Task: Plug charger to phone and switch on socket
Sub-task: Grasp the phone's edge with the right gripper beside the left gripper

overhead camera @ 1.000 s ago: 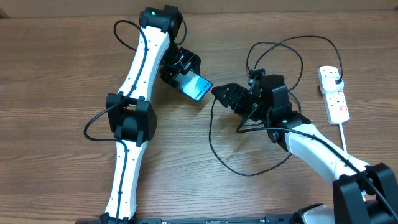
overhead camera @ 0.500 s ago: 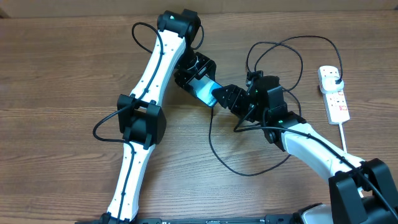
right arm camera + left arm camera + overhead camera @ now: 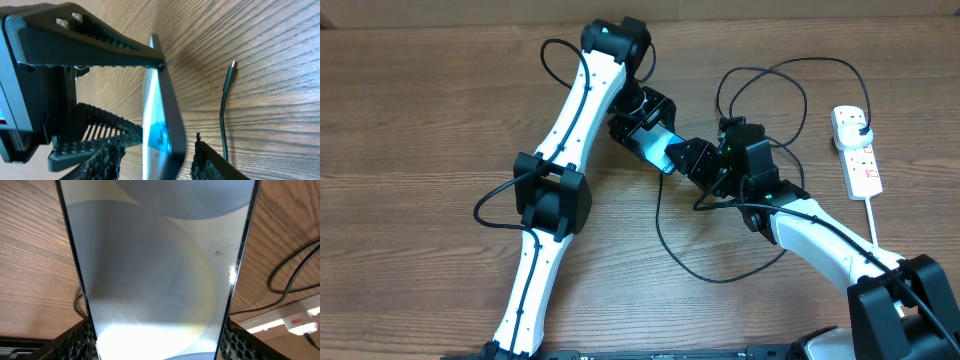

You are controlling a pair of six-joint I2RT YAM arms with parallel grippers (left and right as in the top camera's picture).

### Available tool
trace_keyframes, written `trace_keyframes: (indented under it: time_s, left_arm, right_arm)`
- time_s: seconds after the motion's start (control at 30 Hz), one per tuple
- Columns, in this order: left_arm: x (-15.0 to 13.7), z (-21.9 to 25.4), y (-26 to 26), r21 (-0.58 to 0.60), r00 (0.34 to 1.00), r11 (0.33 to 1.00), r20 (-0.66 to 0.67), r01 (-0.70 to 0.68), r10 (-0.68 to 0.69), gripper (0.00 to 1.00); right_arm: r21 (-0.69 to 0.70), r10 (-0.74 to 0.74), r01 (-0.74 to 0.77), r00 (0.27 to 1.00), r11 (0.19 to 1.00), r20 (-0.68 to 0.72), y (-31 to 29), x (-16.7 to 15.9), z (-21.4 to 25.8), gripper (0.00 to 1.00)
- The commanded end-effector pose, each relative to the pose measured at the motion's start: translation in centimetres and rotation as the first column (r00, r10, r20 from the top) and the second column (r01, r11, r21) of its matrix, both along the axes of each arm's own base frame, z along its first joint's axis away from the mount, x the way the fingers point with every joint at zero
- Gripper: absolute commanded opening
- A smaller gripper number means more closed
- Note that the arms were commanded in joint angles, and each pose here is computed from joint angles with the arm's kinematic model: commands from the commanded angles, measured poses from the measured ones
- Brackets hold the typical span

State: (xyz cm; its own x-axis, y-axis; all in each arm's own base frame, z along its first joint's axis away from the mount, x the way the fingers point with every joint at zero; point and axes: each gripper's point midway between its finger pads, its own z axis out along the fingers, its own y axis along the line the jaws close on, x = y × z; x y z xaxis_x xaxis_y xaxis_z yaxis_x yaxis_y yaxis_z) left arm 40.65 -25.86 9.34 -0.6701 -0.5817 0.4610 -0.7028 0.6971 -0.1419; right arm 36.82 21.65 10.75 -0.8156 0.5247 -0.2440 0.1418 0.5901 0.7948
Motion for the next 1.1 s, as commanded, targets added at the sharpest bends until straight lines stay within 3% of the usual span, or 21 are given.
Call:
trace_keyframes:
  time_s: [0.0,0.27,0.53,0.7,0.77,0.93,1.07]
  left_arm:
    - [-0.2,0.6,-1.1,-0.029,1.000,1.000,-0.006,-0.010,0.009,0.04]
    - [-0.3,0.6,-1.3,-0.028,1.000,1.000,-0.005,-0.004,0.004,0.04]
    - [-0.3,0.5,-1.2,-0.024,1.000,1.000,-0.003,-0.004,0.004,0.04]
    - [-0.3,0.5,-1.2,-0.024,1.000,1.000,-0.003,-0.004,0.004,0.04]
    - [-0.3,0.5,-1.2,-0.024,1.000,1.000,-0.004,-0.004,0.004,0.04]
    - [-0.3,0.6,-1.2,-0.025,1.000,1.000,-0.004,-0.004,0.004,0.04]
    - [-0.3,0.6,-1.2,-0.024,1.000,1.000,-0.005,-0.004,0.004,0.35]
  right_arm:
    - [-0.003,-0.013,0.013,1.000,1.000,0.024,0.2,0.8,0.6,0.48]
    - [0.004,0.002,-0.002,1.000,1.000,0.012,0.8,1.4,-1.1,0.44]
    - [0.045,-0.003,0.001,0.999,0.999,0.040,1.3,2.0,-0.4,0.27]
    - [0.045,-0.002,0.001,0.999,0.999,0.041,1.3,2.0,-0.4,0.22]
    - [0.046,-0.001,-0.001,0.999,0.999,0.040,1.3,2.0,-0.4,0.14]
    - [0.049,0.004,-0.005,0.999,0.999,0.039,1.4,2.0,-0.3,0.09]
    - [0.049,0.004,-0.005,0.999,0.999,0.039,1.4,2.0,-0.3,0.04]
